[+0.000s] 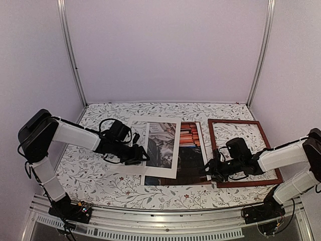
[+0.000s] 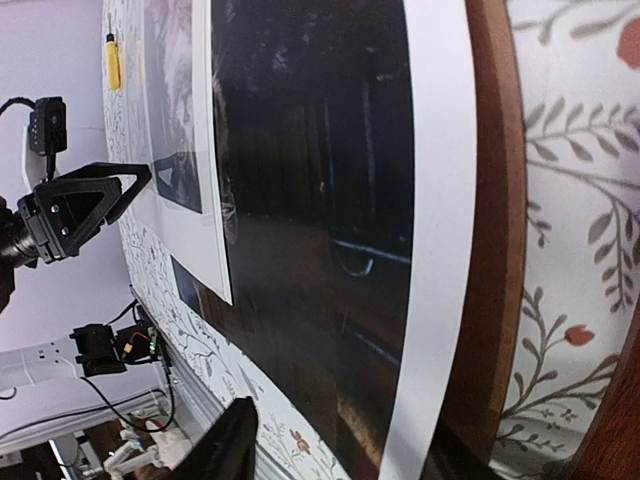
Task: Take the photo out of the frame
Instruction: Pick up the photo from the backboard.
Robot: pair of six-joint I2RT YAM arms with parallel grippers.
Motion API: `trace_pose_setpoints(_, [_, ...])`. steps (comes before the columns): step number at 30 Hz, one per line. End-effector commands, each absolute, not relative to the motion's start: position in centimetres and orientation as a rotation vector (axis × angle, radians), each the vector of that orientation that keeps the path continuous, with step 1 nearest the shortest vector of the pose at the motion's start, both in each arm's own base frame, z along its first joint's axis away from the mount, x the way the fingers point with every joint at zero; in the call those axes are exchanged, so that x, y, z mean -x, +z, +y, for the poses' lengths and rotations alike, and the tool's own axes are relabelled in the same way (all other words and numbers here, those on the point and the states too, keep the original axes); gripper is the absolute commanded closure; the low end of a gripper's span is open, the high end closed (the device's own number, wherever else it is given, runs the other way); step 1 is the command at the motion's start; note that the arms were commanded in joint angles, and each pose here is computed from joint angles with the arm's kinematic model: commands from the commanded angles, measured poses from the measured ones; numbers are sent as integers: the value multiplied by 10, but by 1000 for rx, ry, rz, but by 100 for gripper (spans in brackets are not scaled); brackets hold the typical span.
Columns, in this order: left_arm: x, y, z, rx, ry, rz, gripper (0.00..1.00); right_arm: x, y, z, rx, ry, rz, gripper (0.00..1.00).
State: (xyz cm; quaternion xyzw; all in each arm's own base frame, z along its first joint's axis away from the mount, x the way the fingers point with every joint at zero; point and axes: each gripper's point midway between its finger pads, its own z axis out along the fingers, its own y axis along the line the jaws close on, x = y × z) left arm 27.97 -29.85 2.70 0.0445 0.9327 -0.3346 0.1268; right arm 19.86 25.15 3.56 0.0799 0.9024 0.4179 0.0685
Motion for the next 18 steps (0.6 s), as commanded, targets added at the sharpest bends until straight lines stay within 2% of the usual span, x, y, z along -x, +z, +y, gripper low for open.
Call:
trace_pose_setpoints(1, [-259,-3,-283,-90,-875,2844,39,-215,36,250,-257,1212,2654,58])
trace_pose_setpoints(10, [-261,-9,-273,-56,-791,2869,39,-228,45,246,-222,1076,2666,100])
trace_pose_setpoints(18, [-262,-13,-269,-26,-760,2877,39,-250,77,229,-115,755,2706,100])
